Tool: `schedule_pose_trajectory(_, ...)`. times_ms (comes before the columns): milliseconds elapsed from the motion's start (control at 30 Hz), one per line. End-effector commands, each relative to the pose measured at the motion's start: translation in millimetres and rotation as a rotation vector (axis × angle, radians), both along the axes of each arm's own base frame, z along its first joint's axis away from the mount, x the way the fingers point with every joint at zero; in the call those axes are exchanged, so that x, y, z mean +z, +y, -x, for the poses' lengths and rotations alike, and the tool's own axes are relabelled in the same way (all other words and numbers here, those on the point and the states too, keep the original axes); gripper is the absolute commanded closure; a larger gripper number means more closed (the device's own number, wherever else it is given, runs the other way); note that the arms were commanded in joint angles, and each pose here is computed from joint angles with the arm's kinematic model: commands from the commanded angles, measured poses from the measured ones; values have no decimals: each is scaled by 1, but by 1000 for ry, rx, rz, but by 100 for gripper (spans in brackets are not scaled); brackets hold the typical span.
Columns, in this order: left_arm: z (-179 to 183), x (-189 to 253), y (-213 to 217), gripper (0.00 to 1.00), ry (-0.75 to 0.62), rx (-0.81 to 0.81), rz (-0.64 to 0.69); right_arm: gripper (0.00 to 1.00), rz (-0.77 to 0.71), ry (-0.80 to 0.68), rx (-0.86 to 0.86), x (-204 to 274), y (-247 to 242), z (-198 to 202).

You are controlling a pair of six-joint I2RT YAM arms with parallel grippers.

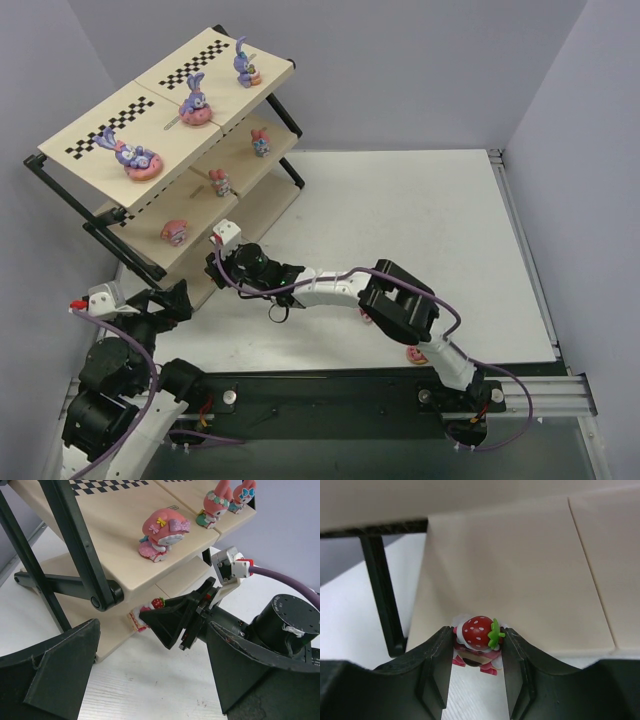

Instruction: Place and organize the plastic toys onto the shelf

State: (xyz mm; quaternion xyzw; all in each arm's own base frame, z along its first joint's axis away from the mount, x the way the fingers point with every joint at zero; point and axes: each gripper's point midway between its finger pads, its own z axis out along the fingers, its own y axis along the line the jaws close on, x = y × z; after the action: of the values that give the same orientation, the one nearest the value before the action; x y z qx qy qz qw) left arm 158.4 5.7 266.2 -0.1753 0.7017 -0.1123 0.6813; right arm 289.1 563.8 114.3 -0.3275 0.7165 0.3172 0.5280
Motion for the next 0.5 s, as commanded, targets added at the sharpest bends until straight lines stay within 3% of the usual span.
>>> schedule_pose_trajectory(0,27,26,19,3,-138,34,92,100,-141,-52,96,46,37,5)
schedule_pose_trajectory(467,27,26,18,3,-137,35,93,100,-115,-56,122,32,65,12)
